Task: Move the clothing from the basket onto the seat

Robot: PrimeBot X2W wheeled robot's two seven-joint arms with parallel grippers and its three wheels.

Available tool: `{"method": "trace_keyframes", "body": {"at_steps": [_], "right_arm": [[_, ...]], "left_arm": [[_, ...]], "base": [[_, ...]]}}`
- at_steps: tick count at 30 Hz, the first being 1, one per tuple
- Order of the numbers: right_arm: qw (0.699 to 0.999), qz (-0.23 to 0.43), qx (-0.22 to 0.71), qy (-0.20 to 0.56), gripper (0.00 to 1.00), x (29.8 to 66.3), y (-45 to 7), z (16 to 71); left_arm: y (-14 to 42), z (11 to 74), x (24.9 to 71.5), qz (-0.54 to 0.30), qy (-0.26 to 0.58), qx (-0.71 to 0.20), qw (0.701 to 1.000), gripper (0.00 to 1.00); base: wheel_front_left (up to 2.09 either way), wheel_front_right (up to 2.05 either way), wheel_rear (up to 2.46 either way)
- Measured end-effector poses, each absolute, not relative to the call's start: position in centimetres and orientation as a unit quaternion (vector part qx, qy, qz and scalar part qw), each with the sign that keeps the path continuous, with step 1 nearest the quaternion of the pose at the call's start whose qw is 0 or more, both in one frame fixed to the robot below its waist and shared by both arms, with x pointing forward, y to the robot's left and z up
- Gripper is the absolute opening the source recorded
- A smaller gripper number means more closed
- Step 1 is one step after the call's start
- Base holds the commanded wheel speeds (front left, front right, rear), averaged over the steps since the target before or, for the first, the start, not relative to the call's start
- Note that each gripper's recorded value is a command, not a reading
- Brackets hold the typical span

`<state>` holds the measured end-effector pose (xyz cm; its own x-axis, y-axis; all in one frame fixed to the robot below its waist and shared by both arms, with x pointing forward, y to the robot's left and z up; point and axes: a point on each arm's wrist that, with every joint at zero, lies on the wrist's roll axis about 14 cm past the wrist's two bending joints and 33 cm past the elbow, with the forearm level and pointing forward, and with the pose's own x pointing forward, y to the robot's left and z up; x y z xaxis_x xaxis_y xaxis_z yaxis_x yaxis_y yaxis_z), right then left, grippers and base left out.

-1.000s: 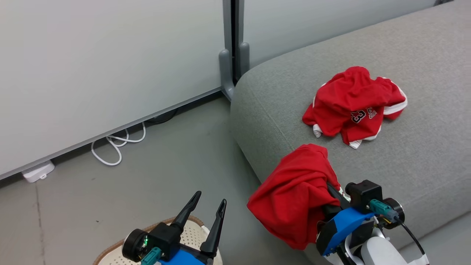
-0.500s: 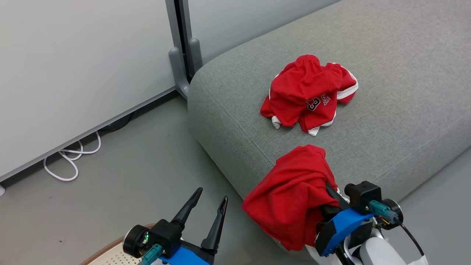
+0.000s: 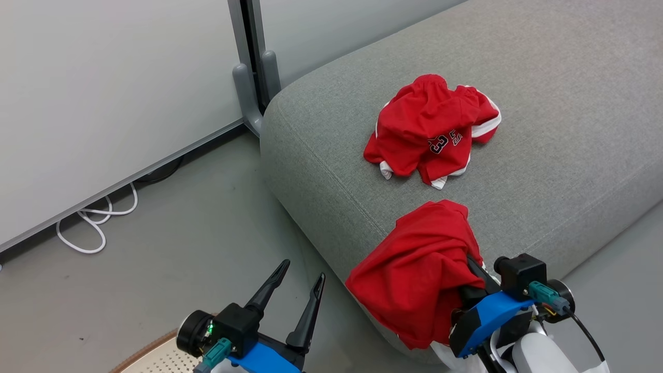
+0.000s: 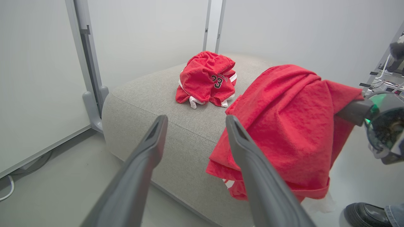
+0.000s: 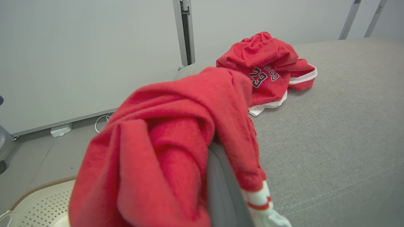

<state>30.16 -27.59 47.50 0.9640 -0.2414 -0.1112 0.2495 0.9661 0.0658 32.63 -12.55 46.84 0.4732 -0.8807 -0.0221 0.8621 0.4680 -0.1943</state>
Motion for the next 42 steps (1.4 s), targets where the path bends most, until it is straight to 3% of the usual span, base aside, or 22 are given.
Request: {"method": "trace_keyframes", "body": {"at_steps": [10, 16, 31, 36, 42], "right_arm": [[0.99, -0.131, 0.039, 0.038, 0.0, 32.0, -28.8, 49.0], [0.987, -0.148, 0.054, -0.007, 0.0, 35.7, -31.7, 53.2], [0.969, -0.207, -0.022, -0.132, 0.0, 45.3, -42.6, 65.2], [0.959, -0.234, -0.025, -0.161, 0.0, 47.9, -44.7, 65.4], [0.96, -0.246, -0.017, -0.13, 0.0, 50.8, -45.0, 60.0]], "left_arm": [[-12.1, 46.5, 33.9, -0.505, 0.056, -0.083, 0.857, 1.0], [-11.4, 45.7, 35.7, -0.499, 0.056, -0.09, 0.86, 1.0], [-9.7, 43.0, 41.5, -0.51, 0.024, -0.086, 0.856, 1.0], [-9.1, 42.1, 42.9, -0.507, 0.016, -0.094, 0.856, 1.0], [-7.8, 40.7, 44.0, -0.494, 0.015, -0.1, 0.864, 1.0]], "base": [[0.0, 0.0, 0.0], [0.0, 0.0, 0.0], [0.0, 0.0, 0.0], [0.0, 0.0, 0.0], [0.0, 0.0, 0.0]]}}
